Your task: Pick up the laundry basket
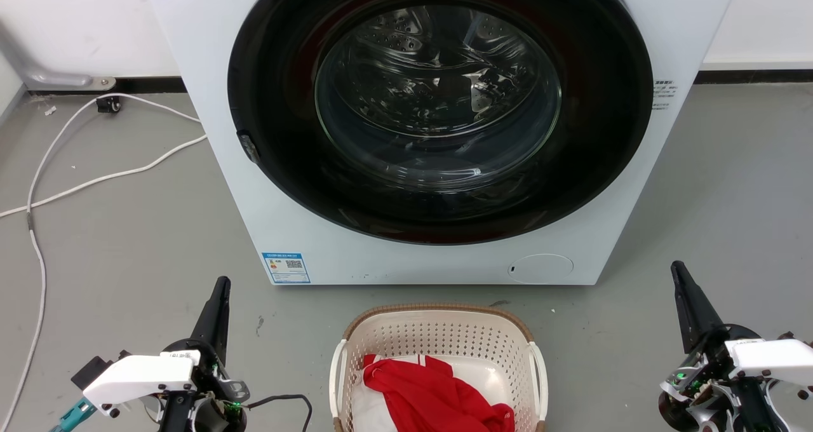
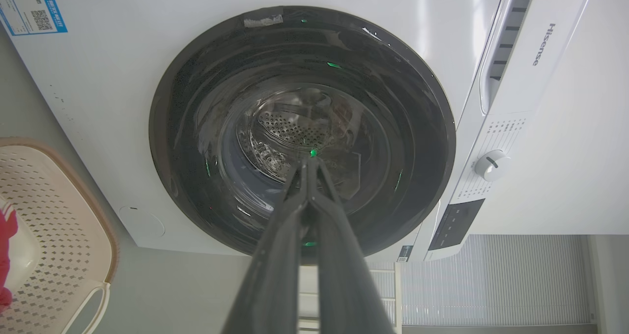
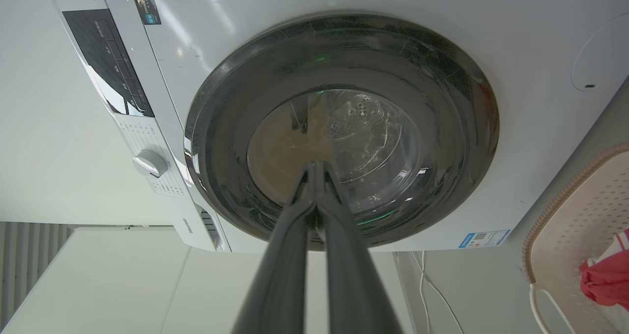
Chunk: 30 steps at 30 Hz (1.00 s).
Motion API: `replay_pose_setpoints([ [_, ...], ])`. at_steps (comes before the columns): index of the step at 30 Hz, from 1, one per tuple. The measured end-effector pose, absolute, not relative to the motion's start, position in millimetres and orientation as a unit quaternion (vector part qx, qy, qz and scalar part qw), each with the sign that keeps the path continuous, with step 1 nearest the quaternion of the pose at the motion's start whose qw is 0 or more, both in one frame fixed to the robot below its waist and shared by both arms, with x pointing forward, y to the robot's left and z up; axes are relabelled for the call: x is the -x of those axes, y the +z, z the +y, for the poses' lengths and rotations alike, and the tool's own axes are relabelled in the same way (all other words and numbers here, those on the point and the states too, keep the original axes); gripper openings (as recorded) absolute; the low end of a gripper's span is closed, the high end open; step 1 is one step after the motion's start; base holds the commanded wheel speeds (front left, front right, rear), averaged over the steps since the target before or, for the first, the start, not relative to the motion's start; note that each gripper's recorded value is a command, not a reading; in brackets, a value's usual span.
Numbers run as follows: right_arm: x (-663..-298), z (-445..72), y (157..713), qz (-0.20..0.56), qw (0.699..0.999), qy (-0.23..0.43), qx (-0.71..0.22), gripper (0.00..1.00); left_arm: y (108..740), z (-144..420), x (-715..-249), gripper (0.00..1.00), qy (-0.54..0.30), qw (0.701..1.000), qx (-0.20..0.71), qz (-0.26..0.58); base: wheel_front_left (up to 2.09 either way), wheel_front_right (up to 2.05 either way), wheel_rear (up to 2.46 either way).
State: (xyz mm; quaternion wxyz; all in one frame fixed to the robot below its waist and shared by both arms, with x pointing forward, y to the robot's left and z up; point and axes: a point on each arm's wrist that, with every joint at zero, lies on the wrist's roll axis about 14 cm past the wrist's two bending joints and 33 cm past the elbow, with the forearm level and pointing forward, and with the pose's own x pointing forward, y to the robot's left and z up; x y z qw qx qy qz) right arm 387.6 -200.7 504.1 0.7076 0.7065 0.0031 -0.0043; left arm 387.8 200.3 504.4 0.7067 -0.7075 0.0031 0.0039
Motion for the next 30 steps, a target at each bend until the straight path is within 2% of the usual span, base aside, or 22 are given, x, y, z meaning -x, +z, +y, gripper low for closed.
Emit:
replay_pose_setpoints([
  [26, -387, -201, 503, 0.004, 0.708, -0.005, -0.707, 0.0, 504, 200, -388, 0.0, 0.005, 0.707, 0.708, 0.004, 0.0, 0.0, 0.0],
  [27, -386, -201, 500, 0.007, 0.707, -0.009, -0.707, 1.0, 500, 200, -386, 1.0, 0.008, 0.706, 0.708, 0.008, 0.0, 0.0, 0.0],
  [30, -378, -201, 482, 0.025, 0.705, -0.029, -0.708, 1.0, 481, 199, -377, 1.0, 0.029, 0.703, 0.71, 0.027, 0.0, 0.0, 0.0],
])
